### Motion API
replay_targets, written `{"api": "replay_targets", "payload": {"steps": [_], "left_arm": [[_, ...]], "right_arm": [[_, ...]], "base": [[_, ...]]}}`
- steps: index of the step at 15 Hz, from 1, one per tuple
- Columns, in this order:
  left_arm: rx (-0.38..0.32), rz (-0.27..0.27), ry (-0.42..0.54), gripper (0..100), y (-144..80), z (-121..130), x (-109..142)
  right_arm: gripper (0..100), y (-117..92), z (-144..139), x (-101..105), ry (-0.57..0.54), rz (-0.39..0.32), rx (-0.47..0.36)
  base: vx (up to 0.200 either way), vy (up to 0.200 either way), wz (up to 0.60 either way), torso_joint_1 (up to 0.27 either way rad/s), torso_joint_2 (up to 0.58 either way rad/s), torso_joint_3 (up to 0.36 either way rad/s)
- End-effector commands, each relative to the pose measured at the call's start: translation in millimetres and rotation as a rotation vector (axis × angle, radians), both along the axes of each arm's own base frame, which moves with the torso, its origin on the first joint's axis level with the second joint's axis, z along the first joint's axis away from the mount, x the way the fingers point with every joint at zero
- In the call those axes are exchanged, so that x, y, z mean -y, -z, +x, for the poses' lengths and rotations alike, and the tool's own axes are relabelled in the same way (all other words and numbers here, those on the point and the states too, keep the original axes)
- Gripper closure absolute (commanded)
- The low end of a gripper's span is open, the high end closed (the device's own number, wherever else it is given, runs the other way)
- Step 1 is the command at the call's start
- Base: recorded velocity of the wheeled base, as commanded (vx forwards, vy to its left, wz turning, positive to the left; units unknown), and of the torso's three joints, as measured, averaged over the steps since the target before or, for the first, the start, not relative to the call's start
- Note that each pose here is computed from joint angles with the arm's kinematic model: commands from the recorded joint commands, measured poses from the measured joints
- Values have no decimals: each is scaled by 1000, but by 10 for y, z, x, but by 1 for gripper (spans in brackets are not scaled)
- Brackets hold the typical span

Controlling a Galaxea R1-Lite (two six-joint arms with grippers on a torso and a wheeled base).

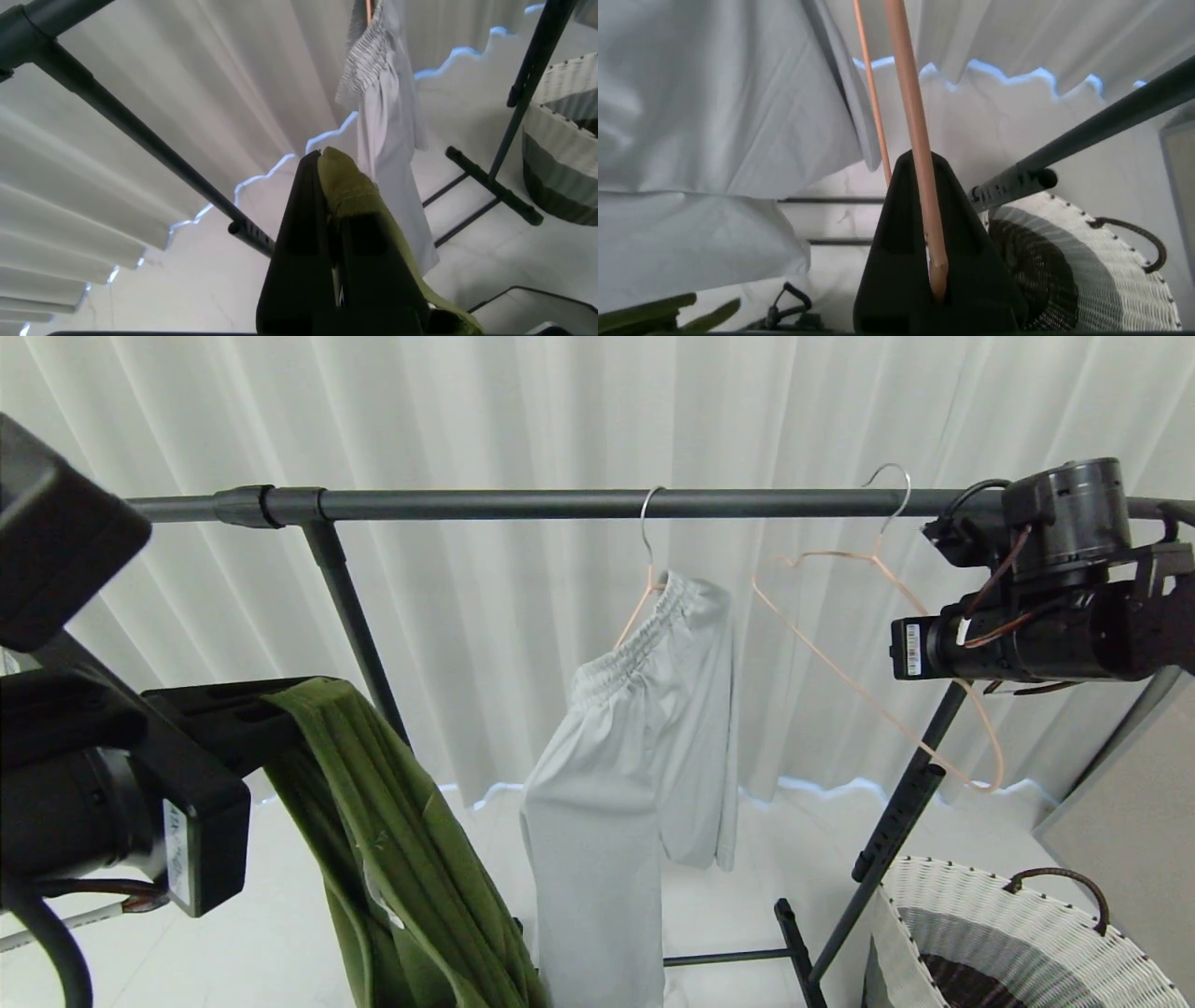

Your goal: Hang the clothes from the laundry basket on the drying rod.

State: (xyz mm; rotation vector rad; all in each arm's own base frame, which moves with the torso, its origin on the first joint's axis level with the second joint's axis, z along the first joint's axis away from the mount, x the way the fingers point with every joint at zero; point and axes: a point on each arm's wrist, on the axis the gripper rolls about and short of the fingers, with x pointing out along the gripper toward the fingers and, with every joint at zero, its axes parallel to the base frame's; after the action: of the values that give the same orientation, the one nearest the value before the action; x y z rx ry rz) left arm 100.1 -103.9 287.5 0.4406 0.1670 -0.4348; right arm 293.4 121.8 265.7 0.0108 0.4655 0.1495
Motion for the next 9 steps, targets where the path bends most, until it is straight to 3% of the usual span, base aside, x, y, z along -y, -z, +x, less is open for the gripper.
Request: {"api": "replay_targets", "payload": {"steps": [1, 8, 9], "left_arm": [[2, -1, 0, 100, 8, -18, -20], [26, 22, -38, 100, -2, -36, -56], [27, 25, -46, 100, 0, -32, -55]], "right_arm": [[100, -161, -149, 63, -2, 13, 49], [100, -216, -629, 272, -25, -21, 98], [100, -199, -717, 310, -31, -31, 108]], "base": [[0, 0, 0, 0, 0, 0], [0, 0, 0, 0, 0, 0], [-200, 0, 0, 12, 2, 2]]}}
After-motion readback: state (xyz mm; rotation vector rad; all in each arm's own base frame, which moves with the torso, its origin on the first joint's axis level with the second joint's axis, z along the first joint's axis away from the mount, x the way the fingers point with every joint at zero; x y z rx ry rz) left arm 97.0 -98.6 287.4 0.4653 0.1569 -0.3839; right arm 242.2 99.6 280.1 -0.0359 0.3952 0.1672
